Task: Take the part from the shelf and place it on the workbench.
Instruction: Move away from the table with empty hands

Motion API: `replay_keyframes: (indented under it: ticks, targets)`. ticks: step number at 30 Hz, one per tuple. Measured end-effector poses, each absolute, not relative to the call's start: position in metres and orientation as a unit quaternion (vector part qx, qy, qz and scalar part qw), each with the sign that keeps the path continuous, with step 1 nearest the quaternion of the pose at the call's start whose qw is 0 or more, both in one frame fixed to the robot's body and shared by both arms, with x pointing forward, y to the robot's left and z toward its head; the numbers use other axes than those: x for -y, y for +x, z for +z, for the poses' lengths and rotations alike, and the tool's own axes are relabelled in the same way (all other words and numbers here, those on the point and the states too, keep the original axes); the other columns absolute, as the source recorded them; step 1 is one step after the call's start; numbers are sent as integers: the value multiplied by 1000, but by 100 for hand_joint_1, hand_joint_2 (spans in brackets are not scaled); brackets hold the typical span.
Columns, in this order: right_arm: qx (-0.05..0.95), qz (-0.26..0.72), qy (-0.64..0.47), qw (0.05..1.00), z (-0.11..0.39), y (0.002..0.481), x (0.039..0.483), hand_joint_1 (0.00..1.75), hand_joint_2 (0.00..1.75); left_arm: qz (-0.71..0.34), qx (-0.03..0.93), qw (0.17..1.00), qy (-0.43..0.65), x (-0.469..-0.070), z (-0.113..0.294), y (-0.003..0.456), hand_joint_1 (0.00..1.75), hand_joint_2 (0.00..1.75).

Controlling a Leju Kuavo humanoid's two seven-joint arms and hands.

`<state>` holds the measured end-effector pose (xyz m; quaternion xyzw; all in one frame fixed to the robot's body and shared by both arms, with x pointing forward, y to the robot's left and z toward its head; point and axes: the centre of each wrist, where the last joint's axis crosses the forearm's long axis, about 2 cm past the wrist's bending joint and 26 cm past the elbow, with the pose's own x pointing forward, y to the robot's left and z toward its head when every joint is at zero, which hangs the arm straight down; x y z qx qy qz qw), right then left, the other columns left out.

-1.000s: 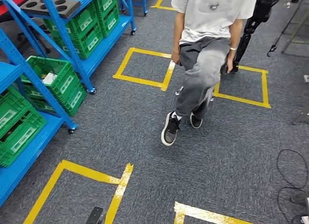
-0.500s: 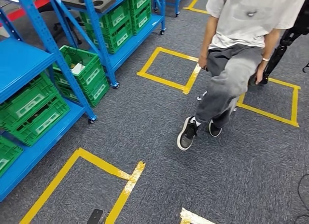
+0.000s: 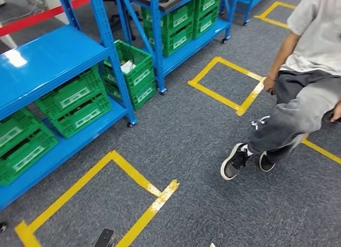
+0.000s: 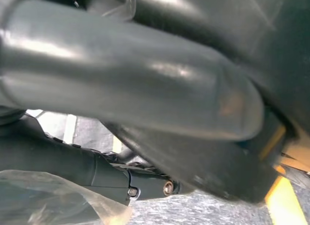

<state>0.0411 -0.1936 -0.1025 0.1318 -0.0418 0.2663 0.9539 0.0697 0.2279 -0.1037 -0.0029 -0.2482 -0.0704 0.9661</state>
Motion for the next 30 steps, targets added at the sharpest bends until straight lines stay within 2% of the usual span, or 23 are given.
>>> replay_keyframes:
  ticks: [30]
  targets:
    - [50, 265, 133, 954, -105, 33, 201, 0, 0, -70, 250, 966, -4, -228, -105, 64, 0, 0]
